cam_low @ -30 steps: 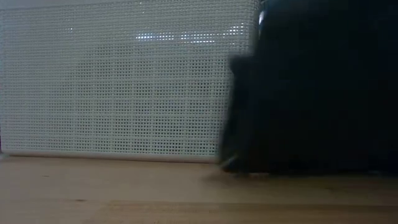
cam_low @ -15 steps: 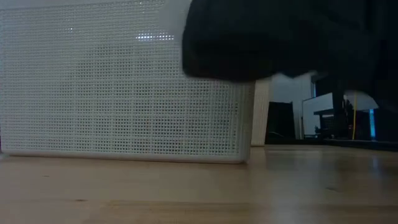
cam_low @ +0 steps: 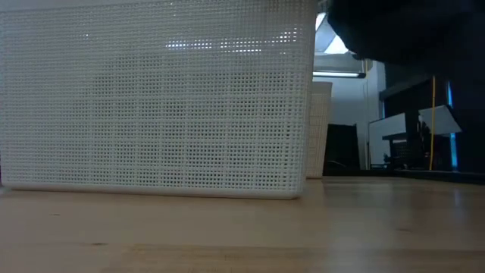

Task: Sort clothes
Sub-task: Put the black cargo shorts into the bottom white bin

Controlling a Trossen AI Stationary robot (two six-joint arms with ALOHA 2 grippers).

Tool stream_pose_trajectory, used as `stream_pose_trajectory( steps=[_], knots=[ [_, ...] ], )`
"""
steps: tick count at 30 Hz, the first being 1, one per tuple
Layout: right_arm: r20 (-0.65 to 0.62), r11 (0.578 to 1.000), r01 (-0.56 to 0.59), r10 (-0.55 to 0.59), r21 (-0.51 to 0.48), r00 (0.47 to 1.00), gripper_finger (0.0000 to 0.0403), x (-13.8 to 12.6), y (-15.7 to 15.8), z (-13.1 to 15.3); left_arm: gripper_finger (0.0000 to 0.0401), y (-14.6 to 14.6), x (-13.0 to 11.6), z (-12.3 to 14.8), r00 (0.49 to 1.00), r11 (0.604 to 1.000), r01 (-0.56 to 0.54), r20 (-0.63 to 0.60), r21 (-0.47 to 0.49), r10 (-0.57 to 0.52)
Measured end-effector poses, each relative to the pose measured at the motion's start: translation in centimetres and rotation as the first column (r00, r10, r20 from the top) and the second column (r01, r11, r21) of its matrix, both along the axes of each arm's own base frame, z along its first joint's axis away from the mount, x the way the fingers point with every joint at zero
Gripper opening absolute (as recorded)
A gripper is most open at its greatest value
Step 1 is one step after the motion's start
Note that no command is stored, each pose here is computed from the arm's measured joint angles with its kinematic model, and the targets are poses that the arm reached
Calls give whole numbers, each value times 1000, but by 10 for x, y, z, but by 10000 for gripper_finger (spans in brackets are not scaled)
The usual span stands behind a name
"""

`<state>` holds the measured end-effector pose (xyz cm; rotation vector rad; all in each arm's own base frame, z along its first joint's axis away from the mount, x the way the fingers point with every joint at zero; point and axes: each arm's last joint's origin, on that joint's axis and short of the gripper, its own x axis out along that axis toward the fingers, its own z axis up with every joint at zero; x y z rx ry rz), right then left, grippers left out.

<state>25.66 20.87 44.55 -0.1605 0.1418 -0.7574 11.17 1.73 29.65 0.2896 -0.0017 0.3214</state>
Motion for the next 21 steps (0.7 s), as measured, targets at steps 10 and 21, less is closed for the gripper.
stream_pose_trajectory(
  steps=[10,21],
  knots=[
    [-17,987,145,-146,-68,989,17,26,-42,34,150,0,0,0,1000,1000,0,2,0,0],
    [-59,998,-20,16,-67,998,17,69,-74,70,150,0,0,0,1000,1000,0,0,2,0]
  ],
)
